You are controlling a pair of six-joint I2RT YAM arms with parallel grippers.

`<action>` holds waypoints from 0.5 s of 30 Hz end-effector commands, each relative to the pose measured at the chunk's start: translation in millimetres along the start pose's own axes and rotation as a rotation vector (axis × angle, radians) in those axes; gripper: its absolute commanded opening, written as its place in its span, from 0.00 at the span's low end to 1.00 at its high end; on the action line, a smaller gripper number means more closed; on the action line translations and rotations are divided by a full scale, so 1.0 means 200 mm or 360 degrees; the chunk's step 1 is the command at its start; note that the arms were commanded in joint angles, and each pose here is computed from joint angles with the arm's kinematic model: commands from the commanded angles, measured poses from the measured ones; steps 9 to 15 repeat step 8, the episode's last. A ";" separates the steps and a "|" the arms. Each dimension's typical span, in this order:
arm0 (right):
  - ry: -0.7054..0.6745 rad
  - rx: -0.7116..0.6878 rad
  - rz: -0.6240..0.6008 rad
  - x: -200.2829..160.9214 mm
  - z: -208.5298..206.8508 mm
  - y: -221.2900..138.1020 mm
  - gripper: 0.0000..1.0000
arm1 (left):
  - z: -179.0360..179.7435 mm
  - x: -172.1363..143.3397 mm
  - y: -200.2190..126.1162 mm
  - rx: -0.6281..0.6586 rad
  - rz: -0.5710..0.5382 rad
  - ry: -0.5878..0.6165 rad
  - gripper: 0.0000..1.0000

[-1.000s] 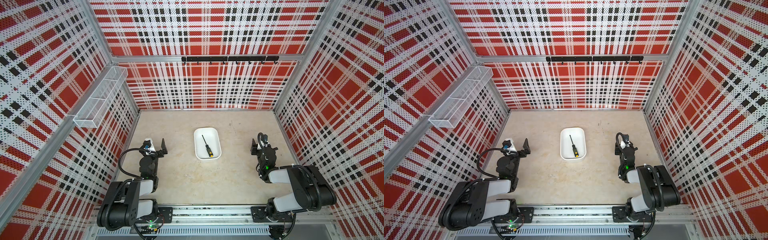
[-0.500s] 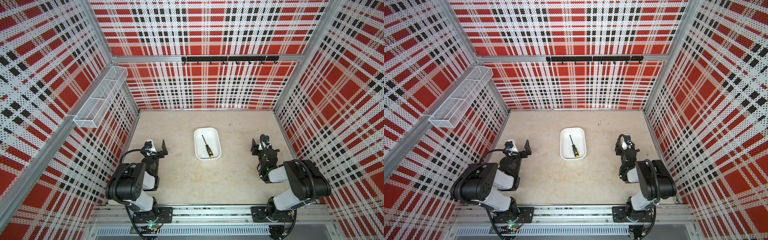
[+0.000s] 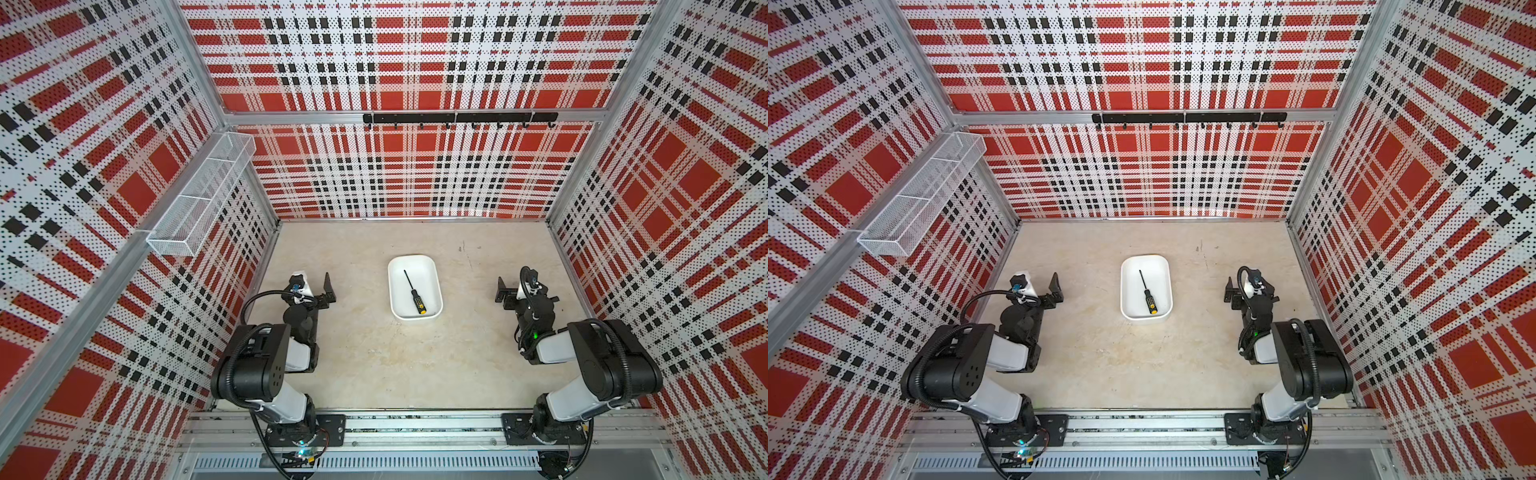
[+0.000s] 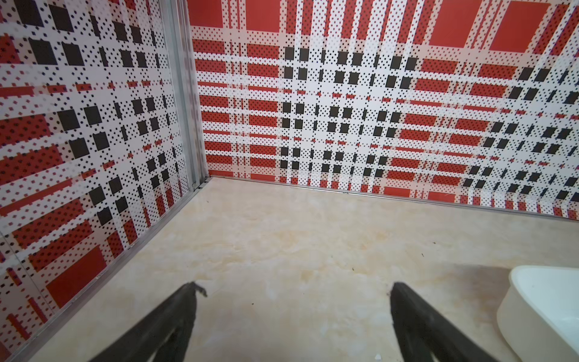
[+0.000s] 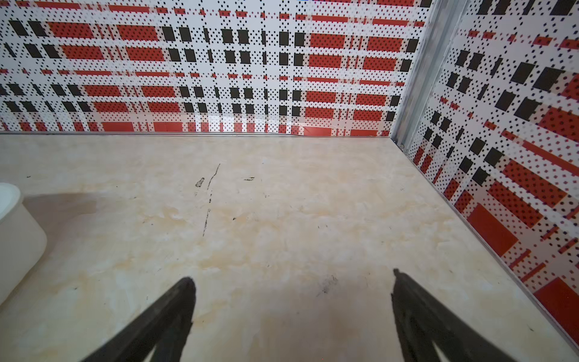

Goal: Put the screwdriver in the bin
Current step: Reset both arms

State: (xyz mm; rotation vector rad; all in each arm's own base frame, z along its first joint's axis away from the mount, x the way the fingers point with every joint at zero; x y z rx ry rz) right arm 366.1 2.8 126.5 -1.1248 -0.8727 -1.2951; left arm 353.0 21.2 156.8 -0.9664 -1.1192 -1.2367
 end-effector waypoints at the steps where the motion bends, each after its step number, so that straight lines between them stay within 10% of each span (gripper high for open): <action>1: 0.0000 -0.0008 -0.0029 0.03 0.00 0.02 1.00 | 0.01 0.00 0.00 0.0016 -0.0003 0.0006 0.98; 15: 0.0003 0.0000 -0.0027 0.04 0.00 0.02 1.00 | 0.01 0.00 0.00 0.0014 -0.0001 0.0006 0.98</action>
Point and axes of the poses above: each gripper's point midway between its finger pads, its own y axis out along the fingers, its own z axis along the line the jaws close on, x = y × z, the point moved 2 cm from there along -y, back along the fingers, and after that the axes turned 14 degrees about y, right-handed, at the moved point
